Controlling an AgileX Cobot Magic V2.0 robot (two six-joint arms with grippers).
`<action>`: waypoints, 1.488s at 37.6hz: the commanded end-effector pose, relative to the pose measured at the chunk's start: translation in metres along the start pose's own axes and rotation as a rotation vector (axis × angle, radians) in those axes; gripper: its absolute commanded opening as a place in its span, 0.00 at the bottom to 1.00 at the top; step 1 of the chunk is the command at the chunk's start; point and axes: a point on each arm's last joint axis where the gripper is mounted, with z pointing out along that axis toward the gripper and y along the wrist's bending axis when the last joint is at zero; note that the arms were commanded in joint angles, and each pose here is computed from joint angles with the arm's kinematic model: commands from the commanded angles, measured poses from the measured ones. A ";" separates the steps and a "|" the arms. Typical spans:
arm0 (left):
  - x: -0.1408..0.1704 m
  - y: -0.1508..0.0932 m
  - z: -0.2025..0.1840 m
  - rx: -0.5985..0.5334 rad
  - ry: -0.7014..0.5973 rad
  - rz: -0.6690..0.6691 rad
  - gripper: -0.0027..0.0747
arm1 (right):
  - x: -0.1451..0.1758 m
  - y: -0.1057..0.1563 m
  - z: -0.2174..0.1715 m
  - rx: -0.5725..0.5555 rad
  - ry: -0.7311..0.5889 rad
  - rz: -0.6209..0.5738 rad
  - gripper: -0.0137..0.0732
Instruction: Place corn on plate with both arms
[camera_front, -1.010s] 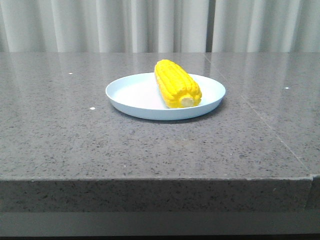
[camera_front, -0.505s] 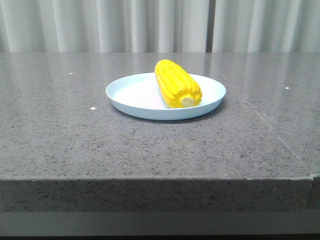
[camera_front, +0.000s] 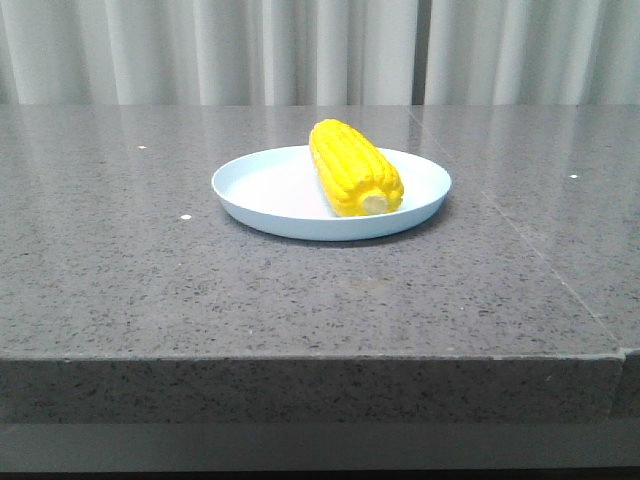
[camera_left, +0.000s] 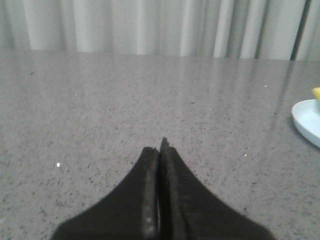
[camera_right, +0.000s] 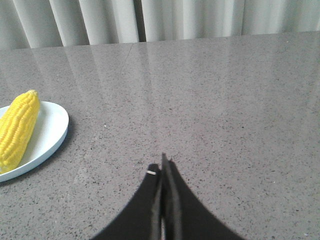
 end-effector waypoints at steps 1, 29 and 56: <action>-0.004 0.001 0.001 -0.020 -0.142 -0.042 0.01 | -0.014 0.002 -0.002 -0.013 -0.090 -0.027 0.08; 0.028 0.005 0.011 -0.051 -0.101 -0.049 0.01 | -0.014 0.002 -0.002 -0.013 -0.090 -0.027 0.08; 0.028 0.005 0.011 -0.051 -0.101 -0.049 0.01 | -0.013 0.002 -0.001 -0.012 -0.090 -0.030 0.08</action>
